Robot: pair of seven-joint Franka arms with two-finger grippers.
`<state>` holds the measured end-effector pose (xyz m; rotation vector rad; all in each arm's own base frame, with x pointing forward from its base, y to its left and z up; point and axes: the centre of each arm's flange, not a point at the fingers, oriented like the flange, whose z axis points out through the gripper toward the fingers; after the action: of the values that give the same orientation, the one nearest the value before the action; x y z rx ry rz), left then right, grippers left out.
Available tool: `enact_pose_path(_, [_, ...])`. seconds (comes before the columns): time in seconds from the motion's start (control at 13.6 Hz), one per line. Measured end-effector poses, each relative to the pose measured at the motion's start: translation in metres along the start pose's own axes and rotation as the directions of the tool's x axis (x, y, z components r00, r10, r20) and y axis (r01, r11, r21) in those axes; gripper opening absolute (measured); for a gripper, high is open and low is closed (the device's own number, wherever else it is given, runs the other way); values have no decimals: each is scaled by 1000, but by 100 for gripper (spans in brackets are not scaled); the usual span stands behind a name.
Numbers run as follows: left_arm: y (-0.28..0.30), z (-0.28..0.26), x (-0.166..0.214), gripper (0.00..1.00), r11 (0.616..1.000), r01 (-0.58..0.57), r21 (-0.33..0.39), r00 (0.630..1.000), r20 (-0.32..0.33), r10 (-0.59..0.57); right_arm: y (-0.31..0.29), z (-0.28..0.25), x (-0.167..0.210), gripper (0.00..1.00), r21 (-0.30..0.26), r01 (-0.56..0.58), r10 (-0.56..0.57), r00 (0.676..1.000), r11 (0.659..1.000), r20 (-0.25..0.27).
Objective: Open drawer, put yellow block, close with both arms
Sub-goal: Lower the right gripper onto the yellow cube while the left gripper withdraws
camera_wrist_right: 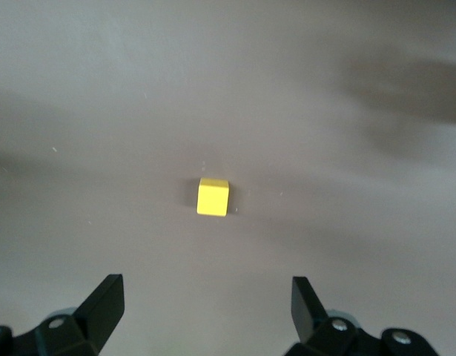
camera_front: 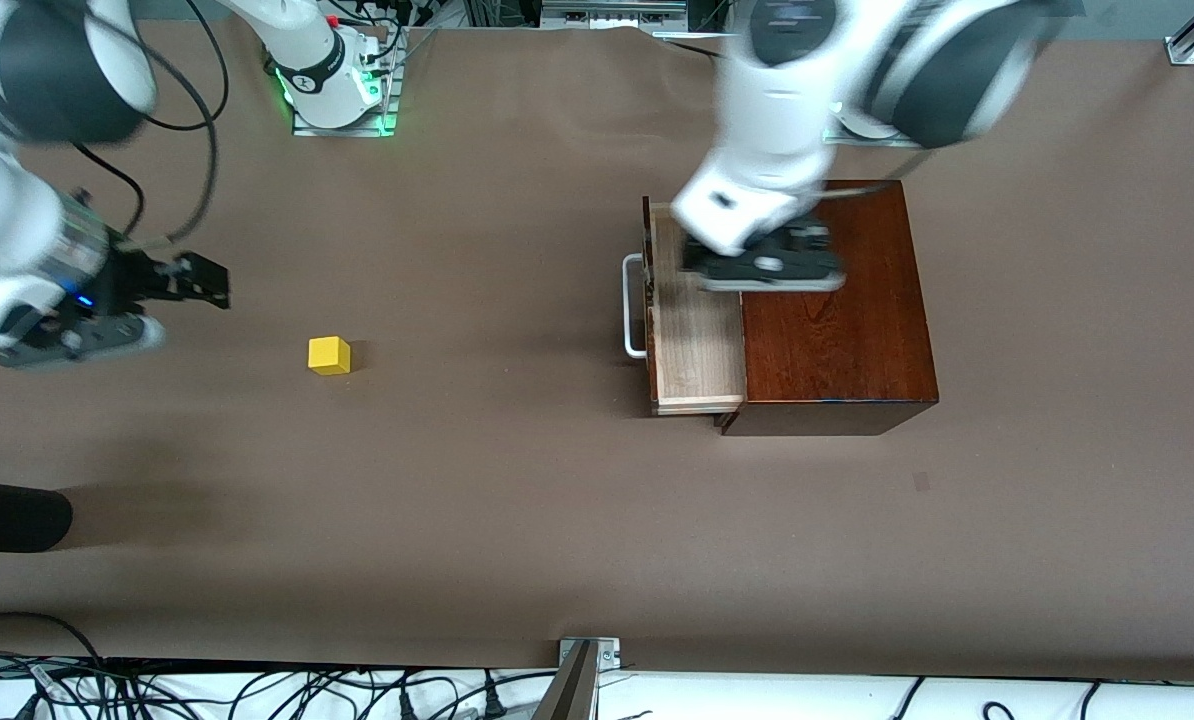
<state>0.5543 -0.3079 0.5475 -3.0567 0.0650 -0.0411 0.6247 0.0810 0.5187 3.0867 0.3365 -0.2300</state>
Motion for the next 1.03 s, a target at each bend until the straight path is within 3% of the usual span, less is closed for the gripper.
enact_pose_path(0.07, [-34,-9,9,100,999,-20,-30,1000,8,20,-2,16,8,100,0,4,-4,1000,1000,23])
enact_pose_path(0.22, [-92,-24,20,100,995,-48,-83,999,14,49,-10,47,20,100,0,8,-8,1000,1000,22])
enact_pose_path(0.37, [-146,-33,19,100,991,-68,-113,997,12,70,-13,88,26,100,-4,7,-7,1000,1000,-9])
enact_pose_path(0.66, [-241,-31,4,100,991,-93,-101,995,15,95,-11,185,22,100,-12,-9,7,996,1000,-93])
enact_pose_path(0.81, [-264,-26,2,100,991,-86,-100,996,24,89,-11,227,10,100,-12,-29,28,992,999,-121])
enact_pose_path(1.03, [-267,-24,2,100,992,-83,-100,996,31,86,-14,264,-4,100,-11,-51,49,991,999,-125])
